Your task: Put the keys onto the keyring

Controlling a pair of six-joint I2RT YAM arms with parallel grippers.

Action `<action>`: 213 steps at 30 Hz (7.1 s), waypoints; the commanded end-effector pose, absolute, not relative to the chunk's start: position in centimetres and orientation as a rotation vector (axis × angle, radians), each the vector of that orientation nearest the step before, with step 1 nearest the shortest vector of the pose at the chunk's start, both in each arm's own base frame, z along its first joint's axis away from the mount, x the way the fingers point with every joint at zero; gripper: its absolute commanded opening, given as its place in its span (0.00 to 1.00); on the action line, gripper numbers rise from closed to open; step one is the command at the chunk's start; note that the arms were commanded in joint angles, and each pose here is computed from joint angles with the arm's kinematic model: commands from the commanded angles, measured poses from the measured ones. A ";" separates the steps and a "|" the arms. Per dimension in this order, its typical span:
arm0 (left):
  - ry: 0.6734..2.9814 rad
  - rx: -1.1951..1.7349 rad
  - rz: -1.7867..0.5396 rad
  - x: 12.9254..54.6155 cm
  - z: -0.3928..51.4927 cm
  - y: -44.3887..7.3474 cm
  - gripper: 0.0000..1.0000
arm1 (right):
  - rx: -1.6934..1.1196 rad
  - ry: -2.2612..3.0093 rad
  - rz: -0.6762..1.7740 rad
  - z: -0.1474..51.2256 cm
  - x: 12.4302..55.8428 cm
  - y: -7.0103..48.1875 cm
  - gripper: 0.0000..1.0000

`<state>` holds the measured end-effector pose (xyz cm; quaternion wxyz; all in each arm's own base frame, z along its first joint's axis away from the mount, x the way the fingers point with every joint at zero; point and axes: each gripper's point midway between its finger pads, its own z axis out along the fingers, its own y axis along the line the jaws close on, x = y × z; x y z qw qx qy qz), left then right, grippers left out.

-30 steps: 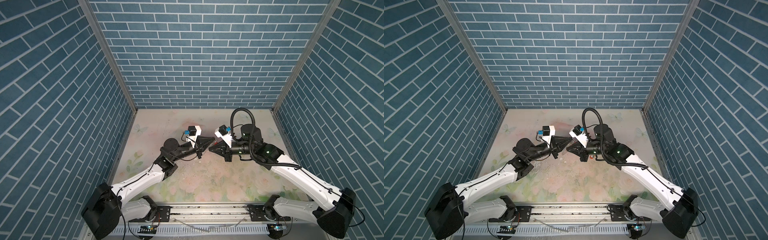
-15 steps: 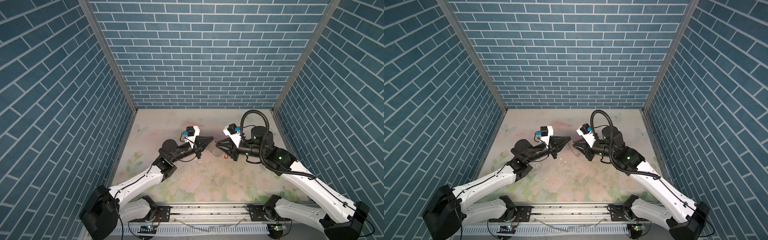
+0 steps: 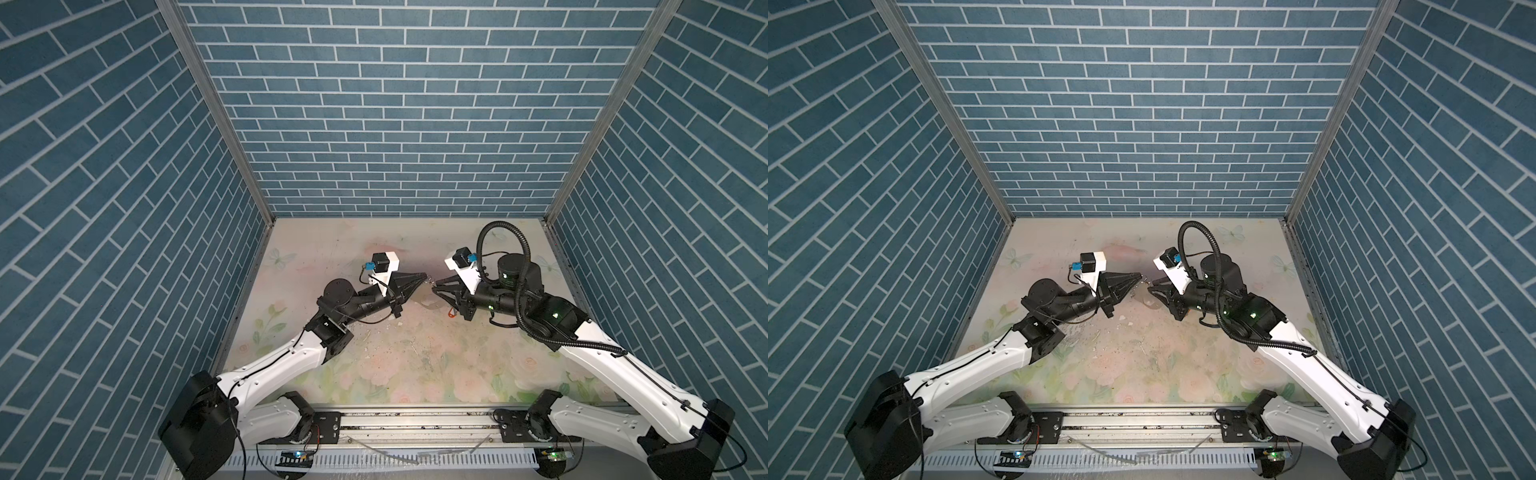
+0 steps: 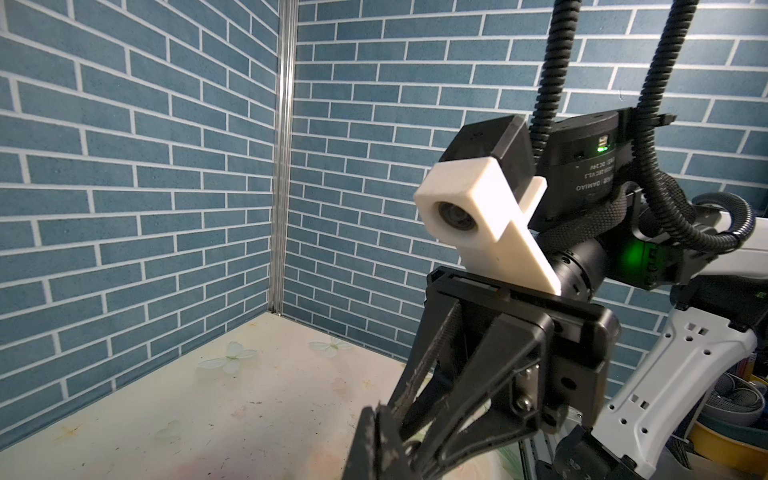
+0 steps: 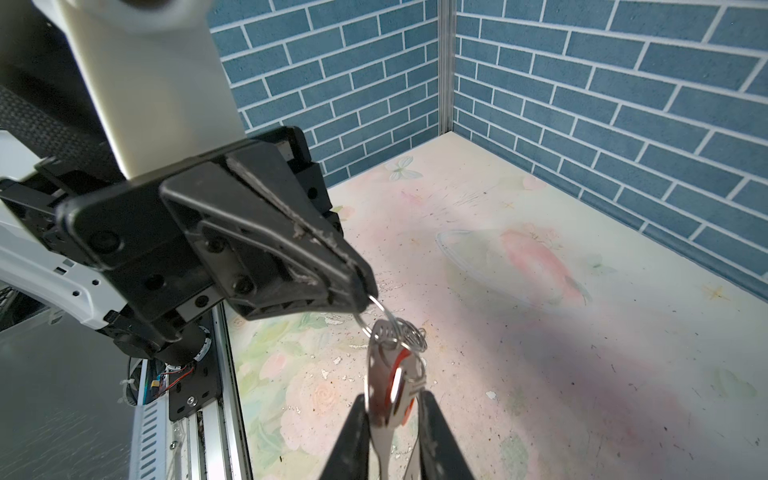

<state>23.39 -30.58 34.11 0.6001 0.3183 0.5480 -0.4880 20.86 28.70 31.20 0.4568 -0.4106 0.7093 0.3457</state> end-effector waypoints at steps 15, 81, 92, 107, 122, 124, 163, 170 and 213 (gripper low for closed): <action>1.229 0.753 -1.125 22.6 34.9 -30.1 0.00 | -0.885 1.707 0.850 33.1 22.0 27.3 0.24; 1.202 0.709 -1.131 23.1 34.5 -30.0 0.00 | -0.811 1.785 0.776 29.4 21.9 29.2 0.12; 1.176 0.729 -1.154 22.4 34.8 -29.7 0.00 | -0.880 1.675 0.816 33.1 20.1 27.6 0.14; 1.145 0.801 -1.239 21.3 34.9 -30.7 0.00 | -0.984 1.581 0.972 34.5 19.1 29.5 0.18; 1.138 0.830 -1.267 20.8 34.8 -30.9 0.00 | -0.975 1.547 0.984 35.8 19.4 28.9 0.20; 1.139 0.839 -1.274 20.7 34.8 -31.0 0.00 | -0.984 1.539 0.993 35.9 19.3 28.9 0.19; 1.134 0.839 -1.292 20.7 34.7 -31.0 0.00 | -1.087 1.517 1.082 35.3 18.2 29.9 0.00; 1.170 0.801 -1.255 21.5 34.9 -29.4 0.25 | -1.137 1.544 1.035 34.9 18.2 29.6 0.00; 1.517 1.119 -1.062 20.9 34.6 -29.6 0.32 | -1.772 1.709 0.954 33.7 18.2 31.1 0.00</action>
